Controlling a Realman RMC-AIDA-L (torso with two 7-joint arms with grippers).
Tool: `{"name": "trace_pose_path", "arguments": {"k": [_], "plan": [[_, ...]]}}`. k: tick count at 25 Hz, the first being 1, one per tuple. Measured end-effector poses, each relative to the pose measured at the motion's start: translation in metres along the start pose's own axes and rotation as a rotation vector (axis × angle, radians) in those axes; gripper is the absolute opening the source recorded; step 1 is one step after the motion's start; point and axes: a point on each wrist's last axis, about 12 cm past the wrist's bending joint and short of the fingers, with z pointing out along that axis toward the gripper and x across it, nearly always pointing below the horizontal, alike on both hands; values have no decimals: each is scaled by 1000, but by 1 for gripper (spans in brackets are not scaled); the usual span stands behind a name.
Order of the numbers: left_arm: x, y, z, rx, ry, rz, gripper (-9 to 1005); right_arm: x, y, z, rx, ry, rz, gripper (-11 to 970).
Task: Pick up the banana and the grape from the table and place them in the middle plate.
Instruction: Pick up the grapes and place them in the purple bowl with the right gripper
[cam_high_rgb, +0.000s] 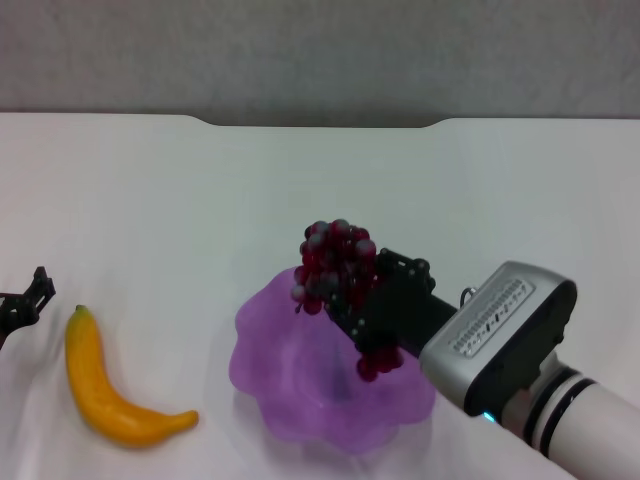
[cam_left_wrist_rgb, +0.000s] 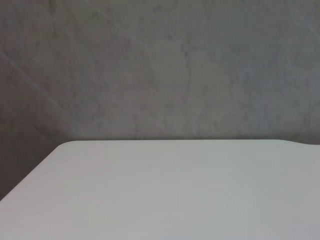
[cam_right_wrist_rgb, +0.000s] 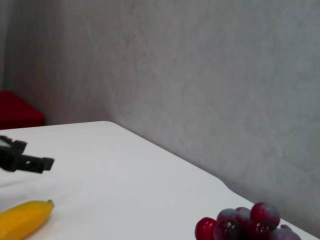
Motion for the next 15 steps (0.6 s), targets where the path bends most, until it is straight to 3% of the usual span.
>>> {"name": "trace_pose_path", "arguments": {"k": [11, 15], "plan": [[-1, -2, 1, 4, -1, 0, 884, 16, 1, 0, -7, -10, 26, 480], [-1, -2, 1, 5, -1, 0, 884, 17, 0, 1, -10, -9, 23, 527]]}}
